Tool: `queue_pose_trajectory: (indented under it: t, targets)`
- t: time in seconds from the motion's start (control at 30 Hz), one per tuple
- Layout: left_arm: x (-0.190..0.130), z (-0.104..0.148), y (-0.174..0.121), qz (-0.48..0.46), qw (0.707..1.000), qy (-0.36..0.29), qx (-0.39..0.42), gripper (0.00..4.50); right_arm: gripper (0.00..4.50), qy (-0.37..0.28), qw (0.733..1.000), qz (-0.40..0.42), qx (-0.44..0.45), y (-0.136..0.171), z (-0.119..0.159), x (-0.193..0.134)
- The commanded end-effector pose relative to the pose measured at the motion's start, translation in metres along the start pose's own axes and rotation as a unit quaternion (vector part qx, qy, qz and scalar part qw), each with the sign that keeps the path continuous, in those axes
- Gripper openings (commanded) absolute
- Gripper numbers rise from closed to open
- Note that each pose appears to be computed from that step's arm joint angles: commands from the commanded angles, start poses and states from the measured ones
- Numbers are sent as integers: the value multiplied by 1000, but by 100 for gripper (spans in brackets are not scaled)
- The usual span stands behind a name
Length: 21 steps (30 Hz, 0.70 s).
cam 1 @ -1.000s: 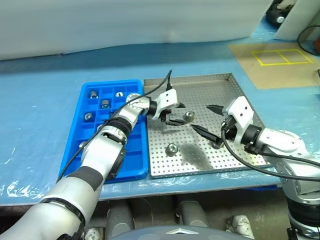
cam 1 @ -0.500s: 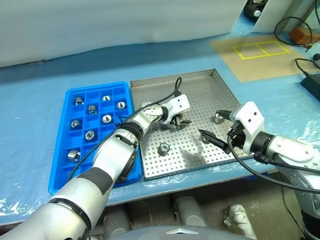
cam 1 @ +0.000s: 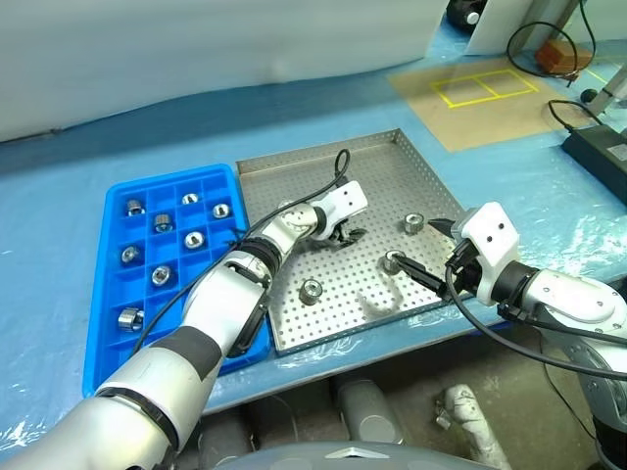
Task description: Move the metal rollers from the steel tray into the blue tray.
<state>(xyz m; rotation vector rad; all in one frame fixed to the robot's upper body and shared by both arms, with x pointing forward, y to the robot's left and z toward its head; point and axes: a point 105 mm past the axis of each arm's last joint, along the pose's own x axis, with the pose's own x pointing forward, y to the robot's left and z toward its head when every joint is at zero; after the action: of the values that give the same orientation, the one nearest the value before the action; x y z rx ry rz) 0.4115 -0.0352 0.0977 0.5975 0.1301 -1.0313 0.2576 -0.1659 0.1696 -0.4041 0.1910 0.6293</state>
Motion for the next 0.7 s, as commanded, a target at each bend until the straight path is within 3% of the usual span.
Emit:
queue_pose_trajectory:
  t: [0.03,0.27,0.53,0.7]
  targets:
    - [-6,-5,11,16,1000,9,-1,363,450,-13,1000,-5,-22,0,8,-1]
    - [-14,-15,17,20,1000,19,-10,363,450,-13,1000,0,-26,-2,9,2]
    - [-16,-26,4,-32,999,28,-13,363,450,-14,999,6,-31,-4,10,6]
    - [-17,-27,2,-39,999,22,-12,240,450,-16,999,8,-33,-5,11,7]
